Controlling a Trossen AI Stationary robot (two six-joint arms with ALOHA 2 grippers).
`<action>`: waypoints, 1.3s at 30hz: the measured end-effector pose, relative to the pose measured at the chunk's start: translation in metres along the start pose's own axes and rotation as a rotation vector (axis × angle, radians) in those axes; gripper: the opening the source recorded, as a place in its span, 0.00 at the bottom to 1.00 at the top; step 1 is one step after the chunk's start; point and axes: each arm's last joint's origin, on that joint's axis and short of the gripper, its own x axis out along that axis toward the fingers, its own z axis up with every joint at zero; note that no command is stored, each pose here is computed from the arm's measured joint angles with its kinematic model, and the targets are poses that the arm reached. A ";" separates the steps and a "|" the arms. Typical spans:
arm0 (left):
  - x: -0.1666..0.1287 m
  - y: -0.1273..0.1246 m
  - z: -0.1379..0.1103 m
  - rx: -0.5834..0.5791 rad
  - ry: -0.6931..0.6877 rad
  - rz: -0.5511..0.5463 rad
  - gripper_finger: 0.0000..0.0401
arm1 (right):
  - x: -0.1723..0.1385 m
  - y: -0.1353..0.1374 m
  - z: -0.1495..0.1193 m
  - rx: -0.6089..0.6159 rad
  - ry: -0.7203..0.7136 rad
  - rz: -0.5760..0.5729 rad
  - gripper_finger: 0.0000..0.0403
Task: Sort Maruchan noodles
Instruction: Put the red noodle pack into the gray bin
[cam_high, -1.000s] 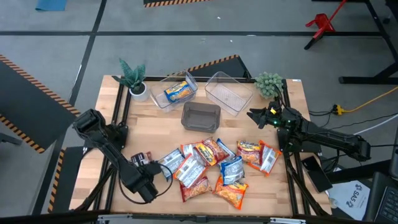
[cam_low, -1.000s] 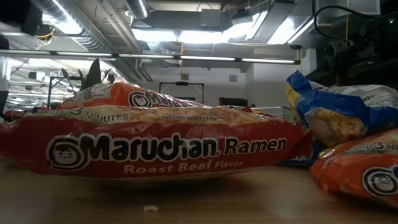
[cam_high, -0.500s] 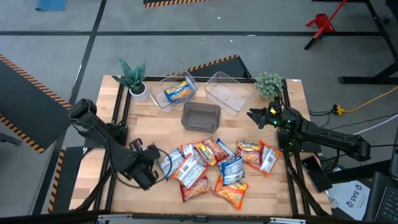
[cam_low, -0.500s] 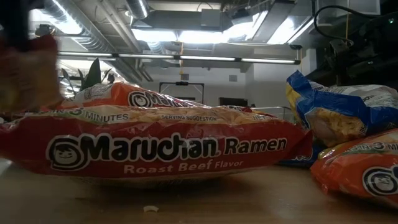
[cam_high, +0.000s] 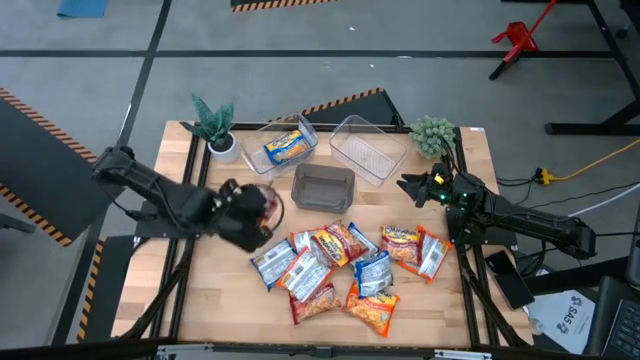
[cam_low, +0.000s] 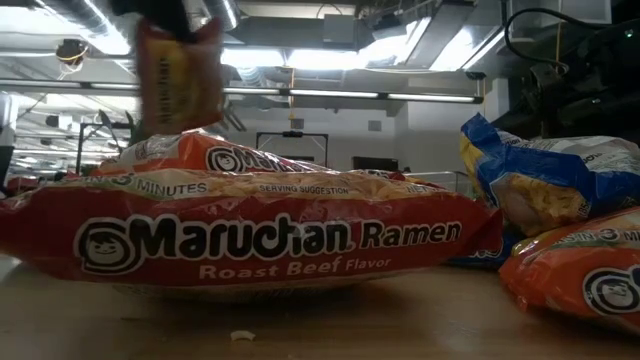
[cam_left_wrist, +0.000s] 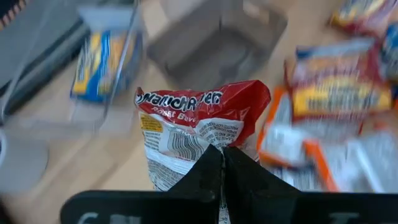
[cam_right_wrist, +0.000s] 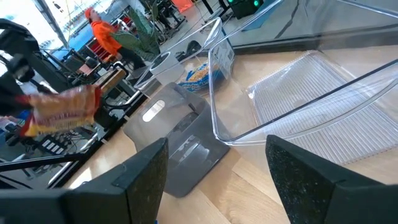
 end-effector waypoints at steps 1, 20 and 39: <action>0.002 0.002 0.006 -0.001 -0.020 -0.006 0.00 | 0.000 0.000 0.000 -0.001 0.000 -0.001 0.64; 0.072 0.048 0.108 -0.172 -0.290 -0.392 0.00 | 0.000 0.000 0.000 -0.025 0.000 -0.001 0.64; 0.144 0.081 0.061 -0.518 -0.324 -0.690 0.00 | 0.000 0.000 0.000 -0.024 0.000 -0.001 0.64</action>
